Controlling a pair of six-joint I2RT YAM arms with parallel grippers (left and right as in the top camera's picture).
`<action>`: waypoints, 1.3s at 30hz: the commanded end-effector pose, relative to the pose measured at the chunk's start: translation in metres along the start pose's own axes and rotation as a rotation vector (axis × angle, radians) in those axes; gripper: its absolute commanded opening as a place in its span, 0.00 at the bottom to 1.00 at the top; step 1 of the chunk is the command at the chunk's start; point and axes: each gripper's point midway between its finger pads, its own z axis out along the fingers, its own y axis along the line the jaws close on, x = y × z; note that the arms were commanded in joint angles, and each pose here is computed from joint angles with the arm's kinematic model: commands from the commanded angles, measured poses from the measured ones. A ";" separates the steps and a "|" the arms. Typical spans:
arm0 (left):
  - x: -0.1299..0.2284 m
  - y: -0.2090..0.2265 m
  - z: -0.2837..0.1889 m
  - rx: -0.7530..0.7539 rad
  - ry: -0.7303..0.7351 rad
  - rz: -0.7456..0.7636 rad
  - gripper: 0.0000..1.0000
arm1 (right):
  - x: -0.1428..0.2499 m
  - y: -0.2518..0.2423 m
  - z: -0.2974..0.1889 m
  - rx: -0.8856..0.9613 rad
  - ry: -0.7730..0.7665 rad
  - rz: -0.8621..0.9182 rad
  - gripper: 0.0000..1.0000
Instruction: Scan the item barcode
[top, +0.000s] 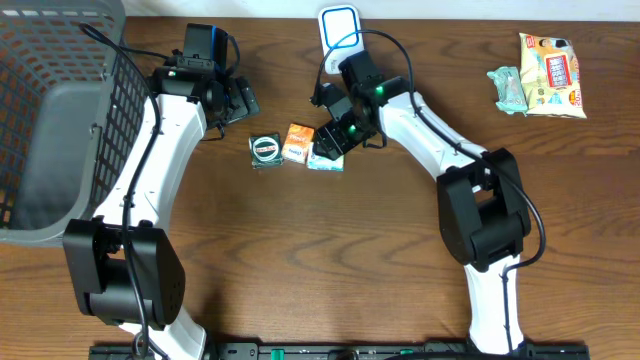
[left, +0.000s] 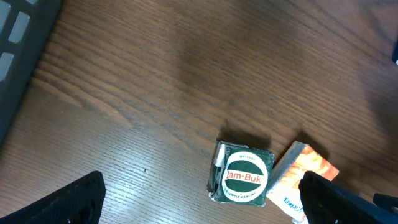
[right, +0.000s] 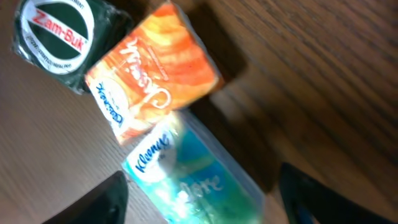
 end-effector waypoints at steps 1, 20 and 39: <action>-0.002 0.001 0.000 -0.008 -0.004 -0.002 0.98 | 0.010 -0.001 0.007 -0.046 0.027 0.008 0.62; -0.002 0.001 0.000 -0.008 -0.004 -0.002 0.98 | 0.040 0.008 -0.025 -0.007 0.157 0.157 0.42; -0.002 0.001 0.000 -0.008 -0.004 -0.002 0.98 | 0.042 0.022 0.002 -0.134 0.118 0.199 0.48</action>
